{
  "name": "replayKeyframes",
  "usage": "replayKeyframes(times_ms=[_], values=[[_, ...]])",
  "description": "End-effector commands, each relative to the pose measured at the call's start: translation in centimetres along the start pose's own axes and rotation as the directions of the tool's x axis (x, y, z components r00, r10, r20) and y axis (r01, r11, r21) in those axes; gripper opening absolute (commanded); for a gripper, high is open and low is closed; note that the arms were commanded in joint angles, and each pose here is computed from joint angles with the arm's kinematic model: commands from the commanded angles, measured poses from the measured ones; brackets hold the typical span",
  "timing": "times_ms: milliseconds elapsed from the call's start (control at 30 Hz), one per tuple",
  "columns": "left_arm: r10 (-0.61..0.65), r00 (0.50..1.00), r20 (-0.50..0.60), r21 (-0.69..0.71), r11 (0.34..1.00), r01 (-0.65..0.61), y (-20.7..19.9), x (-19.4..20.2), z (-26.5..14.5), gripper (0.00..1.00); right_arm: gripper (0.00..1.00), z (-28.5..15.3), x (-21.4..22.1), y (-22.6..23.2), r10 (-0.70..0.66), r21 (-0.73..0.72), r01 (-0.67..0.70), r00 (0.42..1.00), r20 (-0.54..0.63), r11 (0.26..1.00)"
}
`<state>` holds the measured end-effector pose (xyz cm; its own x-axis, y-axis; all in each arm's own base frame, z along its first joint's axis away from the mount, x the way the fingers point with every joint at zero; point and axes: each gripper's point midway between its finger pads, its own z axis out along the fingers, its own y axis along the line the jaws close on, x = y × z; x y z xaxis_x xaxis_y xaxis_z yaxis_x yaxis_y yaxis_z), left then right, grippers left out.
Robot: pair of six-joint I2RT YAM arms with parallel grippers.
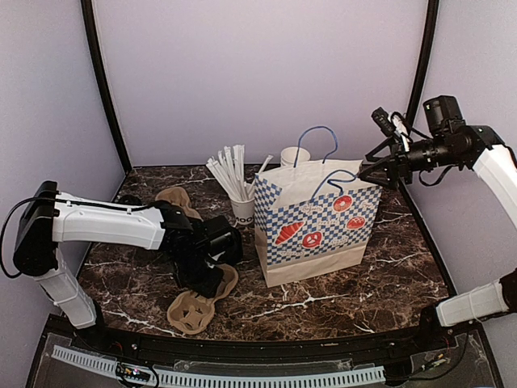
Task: Pack the takeout coffee
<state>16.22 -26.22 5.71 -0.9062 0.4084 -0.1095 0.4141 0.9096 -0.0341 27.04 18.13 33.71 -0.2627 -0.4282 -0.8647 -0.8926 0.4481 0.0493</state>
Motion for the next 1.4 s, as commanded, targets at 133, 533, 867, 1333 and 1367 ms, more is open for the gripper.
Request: replayKeyframes(times_ms=[133,533,867,1333,1367], values=[[-0.021,0.997,-0.080,-0.037,0.999,0.018,0.8,1.7,0.8,0.35,0.88,-0.1,-0.2,0.0,-0.023,0.010,0.023,0.999,0.024,1.000],[0.004,1.000,-0.001,-0.019,1.000,-0.004,0.8,0.4,-4.9,0.24,0.88,-1.0,-0.8,0.7,-0.052,0.008,0.052,0.998,0.023,0.999],[0.023,0.955,0.295,0.188,0.979,-0.082,-1.7,-4.1,-18.0,0.25,0.89,-2.2,-2.0,2.6,-0.143,-0.043,0.145,0.989,0.048,0.988],[0.062,0.697,0.714,0.288,0.882,-0.374,-6.1,-14.6,-35.5,0.25,0.89,3.4,-1.1,4.5,-0.338,-0.100,0.326,0.932,-0.134,0.940],[0.054,0.670,0.740,0.297,0.868,-0.398,-6.5,-15.6,-36.3,0.25,0.89,3.9,-1.0,4.6,-0.352,-0.100,0.340,0.925,-0.146,0.935]])
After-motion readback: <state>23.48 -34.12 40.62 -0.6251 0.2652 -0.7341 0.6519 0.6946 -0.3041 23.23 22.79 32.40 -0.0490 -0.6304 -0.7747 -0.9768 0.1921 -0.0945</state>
